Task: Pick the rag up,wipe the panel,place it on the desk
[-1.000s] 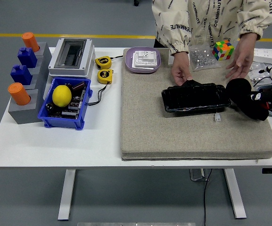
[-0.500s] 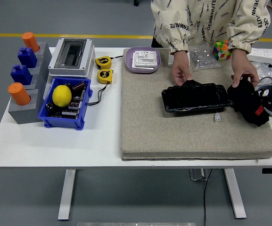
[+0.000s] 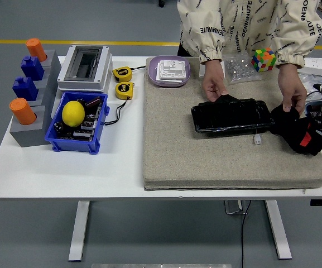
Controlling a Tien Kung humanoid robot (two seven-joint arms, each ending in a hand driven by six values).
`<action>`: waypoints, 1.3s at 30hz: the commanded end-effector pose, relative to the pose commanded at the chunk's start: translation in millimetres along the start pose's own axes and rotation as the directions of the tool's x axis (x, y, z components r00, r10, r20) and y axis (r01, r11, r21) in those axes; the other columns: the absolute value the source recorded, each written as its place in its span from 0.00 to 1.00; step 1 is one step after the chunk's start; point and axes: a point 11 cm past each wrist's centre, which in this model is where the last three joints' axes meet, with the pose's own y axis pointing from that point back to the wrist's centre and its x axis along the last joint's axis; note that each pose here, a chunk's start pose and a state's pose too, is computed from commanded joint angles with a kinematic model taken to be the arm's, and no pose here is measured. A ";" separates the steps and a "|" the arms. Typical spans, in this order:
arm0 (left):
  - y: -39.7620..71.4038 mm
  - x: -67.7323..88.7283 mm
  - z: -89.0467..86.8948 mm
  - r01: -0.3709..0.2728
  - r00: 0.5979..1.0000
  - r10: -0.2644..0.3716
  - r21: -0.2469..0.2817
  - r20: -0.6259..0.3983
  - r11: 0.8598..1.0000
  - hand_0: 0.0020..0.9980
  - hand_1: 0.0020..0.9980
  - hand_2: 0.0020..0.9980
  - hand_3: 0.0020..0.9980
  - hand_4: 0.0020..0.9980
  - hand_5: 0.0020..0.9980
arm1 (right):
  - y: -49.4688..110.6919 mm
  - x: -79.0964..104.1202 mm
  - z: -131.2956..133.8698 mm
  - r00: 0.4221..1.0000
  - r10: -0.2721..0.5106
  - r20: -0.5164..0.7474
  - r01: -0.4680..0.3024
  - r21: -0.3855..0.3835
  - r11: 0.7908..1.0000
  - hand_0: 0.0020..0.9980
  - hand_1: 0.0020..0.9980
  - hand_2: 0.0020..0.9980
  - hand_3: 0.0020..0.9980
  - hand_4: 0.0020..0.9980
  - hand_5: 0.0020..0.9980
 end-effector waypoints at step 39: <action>0.1 -2.5 1.4 0.004 1.000 -0.004 -0.003 -0.006 1.000 0.64 0.66 0.68 0.57 0.61 0.51 | 31.3 -21.5 56.7 0.127 0.036 0.991 0.163 -0.057 0.985 0.71 0.69 0.74 0.68 1.00 0.48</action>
